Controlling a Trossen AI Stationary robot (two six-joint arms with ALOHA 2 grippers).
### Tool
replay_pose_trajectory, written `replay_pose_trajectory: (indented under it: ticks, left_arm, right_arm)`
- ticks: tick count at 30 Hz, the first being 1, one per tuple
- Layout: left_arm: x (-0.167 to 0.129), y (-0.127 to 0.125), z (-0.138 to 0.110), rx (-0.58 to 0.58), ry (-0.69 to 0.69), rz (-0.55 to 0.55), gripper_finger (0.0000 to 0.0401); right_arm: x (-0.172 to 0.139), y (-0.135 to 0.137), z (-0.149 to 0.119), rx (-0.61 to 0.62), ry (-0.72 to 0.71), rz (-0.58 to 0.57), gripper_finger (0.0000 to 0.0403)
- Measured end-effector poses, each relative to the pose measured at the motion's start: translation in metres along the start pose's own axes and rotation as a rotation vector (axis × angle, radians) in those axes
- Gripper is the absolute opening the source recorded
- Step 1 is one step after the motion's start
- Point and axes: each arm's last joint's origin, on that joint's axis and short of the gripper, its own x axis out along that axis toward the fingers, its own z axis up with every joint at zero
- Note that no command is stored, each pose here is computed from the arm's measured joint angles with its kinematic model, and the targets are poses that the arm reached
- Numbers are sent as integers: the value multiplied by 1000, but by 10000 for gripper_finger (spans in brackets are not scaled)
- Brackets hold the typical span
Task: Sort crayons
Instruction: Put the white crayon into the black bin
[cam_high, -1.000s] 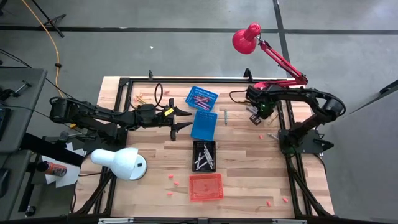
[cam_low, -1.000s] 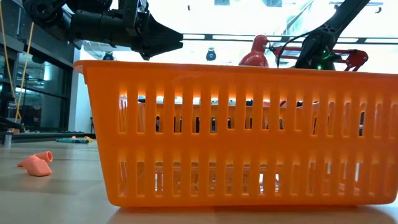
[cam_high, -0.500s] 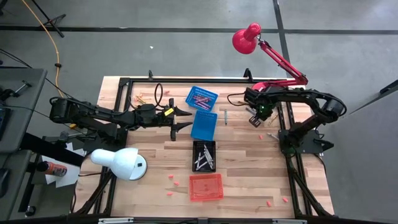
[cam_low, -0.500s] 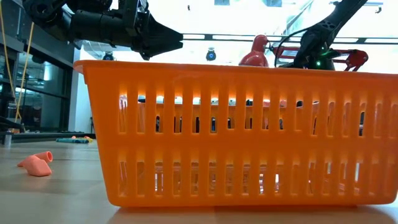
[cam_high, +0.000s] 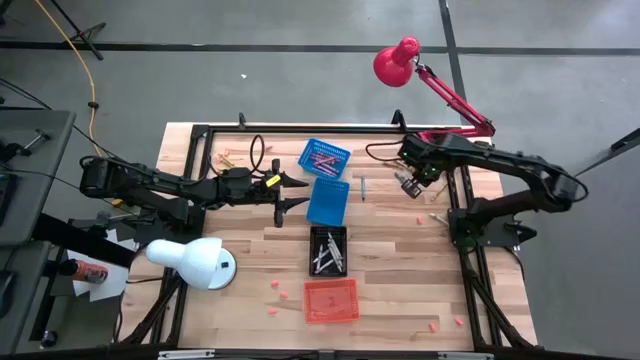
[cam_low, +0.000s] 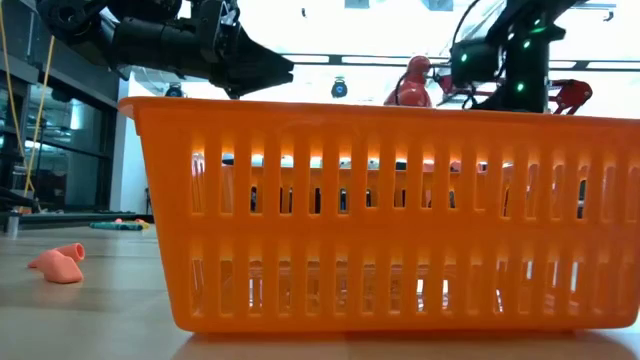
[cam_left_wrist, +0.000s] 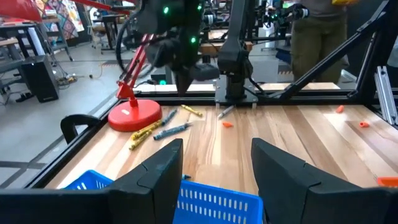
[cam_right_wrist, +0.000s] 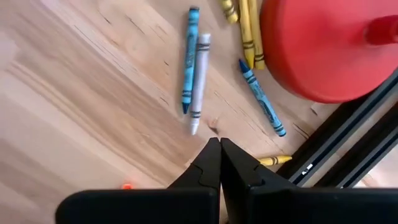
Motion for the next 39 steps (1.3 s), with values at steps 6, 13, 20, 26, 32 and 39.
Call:
replay_pose_trajectory:
  ticks: [6,13,20,26,32,39]
  left_arm:
    - [0,0,1,0,-12,1,177]
    - [2,0,6,-2,-26,1,177]
    - [2,0,7,16,-27,2,177]
    - [2,0,6,15,-27,2,177]
    - [2,-1,7,-1,-27,-2,177]
    - [2,0,7,-1,-27,-2,177]
  right_arm:
    - [-5,-1,-6,115,-95,63,1]
    - [33,10,-15,121,-47,131,10]
    - [38,33,-10,71,-195,229,102]
    - [39,49,-17,19,-195,107,179]
    - [53,61,-19,31,-113,73,182]
    - [70,65,-16,46,-60,-2,173]
